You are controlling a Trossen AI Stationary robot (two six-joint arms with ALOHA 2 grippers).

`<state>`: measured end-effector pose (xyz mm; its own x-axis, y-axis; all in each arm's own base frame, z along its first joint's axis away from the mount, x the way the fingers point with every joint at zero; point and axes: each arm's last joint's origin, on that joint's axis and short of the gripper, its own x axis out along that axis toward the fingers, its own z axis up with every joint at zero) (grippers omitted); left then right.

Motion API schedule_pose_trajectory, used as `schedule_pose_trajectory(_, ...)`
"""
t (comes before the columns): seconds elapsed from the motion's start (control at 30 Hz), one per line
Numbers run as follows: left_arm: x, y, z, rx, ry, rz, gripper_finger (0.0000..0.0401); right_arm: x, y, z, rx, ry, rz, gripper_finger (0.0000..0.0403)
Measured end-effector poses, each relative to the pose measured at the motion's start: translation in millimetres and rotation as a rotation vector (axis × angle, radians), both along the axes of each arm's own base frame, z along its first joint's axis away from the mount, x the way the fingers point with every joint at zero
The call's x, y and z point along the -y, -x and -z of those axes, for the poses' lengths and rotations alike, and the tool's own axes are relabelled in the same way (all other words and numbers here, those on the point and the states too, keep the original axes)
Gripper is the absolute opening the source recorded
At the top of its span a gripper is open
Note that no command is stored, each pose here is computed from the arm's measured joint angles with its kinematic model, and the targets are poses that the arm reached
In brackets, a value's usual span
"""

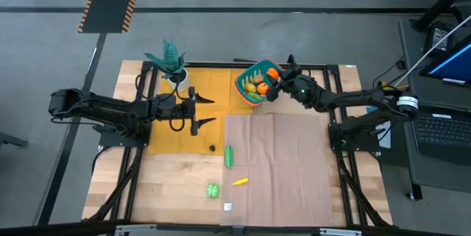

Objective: Pick and placing Produce into tupperware
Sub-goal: Put the tangerine into the basket

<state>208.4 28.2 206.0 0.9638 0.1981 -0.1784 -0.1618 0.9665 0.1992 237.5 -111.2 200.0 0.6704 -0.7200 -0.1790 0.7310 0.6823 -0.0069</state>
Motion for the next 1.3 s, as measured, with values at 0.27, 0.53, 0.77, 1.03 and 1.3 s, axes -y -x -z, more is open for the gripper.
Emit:
schedule_pose_trajectory(0.27,0,0,0,0.000,0.001,0.000,0.0302,20,-19,-6,-0.088,-0.056,-0.013,0.0171)
schedule_pose_trajectory(0.53,0,0,0,0.000,0.002,0.000,0.0302,34,-29,-36,-0.190,-0.178,-0.074,0.0171)
schedule_pose_trajectory(0.77,0,0,0,-0.003,0.004,0.000,0.0302,42,-29,-56,-0.277,-0.298,-0.132,0.0171)
schedule_pose_trajectory(1.03,0,0,0,-0.003,0.004,0.000,0.0302,55,-19,-63,-0.291,-0.423,-0.143,0.0170)
schedule_pose_trajectory(1.3,0,0,0,-0.003,0.004,0.000,0.0302,67,-21,-67,-0.310,-0.471,-0.153,0.0170)
